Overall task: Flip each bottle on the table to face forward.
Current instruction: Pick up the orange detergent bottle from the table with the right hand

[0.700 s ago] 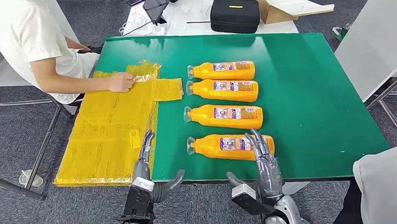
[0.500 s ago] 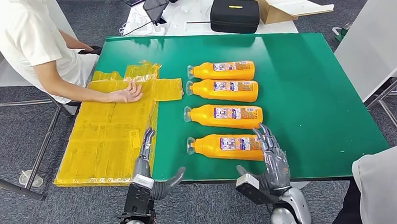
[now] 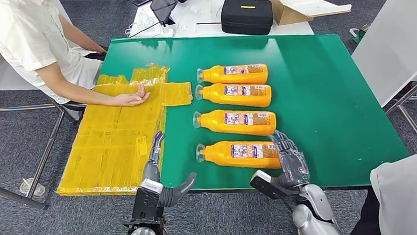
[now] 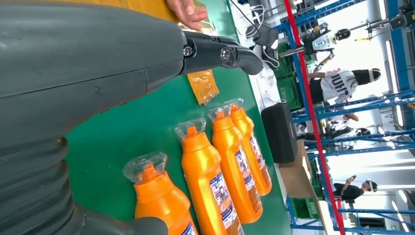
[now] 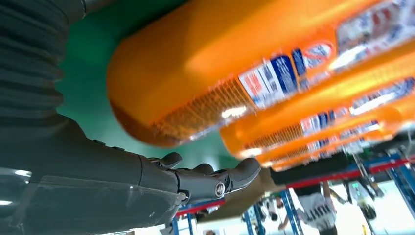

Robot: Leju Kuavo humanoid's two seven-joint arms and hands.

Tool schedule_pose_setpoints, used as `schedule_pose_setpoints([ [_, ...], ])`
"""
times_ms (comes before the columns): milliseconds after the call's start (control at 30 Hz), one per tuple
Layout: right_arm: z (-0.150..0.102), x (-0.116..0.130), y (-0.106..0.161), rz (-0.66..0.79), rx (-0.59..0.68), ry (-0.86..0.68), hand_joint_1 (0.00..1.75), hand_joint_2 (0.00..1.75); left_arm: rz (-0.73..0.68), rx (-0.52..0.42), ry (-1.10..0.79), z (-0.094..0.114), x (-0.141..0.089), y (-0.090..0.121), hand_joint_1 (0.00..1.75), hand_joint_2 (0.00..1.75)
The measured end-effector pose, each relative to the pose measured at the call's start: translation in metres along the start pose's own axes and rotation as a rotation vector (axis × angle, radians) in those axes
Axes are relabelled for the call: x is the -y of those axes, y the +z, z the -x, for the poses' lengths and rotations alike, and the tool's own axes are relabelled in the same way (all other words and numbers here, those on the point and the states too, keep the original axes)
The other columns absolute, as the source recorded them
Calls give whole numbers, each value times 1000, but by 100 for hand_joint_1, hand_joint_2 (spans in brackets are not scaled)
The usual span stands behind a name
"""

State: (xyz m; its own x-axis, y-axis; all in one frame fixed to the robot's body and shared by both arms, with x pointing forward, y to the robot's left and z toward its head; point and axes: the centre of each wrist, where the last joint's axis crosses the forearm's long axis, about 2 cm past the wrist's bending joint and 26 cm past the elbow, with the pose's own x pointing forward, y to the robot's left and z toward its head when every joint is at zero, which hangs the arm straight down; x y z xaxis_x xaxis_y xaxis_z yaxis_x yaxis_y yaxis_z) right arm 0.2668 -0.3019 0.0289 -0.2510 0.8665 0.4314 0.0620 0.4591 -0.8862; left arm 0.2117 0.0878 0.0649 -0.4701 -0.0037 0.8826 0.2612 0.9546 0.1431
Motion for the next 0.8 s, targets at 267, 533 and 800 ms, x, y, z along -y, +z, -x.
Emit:
schedule_pose_setpoints([
  [267,4,-5,-9,-78,-8,14,0,175,14,7,5,0,1,-3,0,175],
  [533,4,-7,-21,-145,-8,33,0,175,24,16,11,-1,1,-7,0,175],
  [800,7,-4,-31,-191,-6,43,0,175,29,16,14,-1,3,-8,0,175],
])
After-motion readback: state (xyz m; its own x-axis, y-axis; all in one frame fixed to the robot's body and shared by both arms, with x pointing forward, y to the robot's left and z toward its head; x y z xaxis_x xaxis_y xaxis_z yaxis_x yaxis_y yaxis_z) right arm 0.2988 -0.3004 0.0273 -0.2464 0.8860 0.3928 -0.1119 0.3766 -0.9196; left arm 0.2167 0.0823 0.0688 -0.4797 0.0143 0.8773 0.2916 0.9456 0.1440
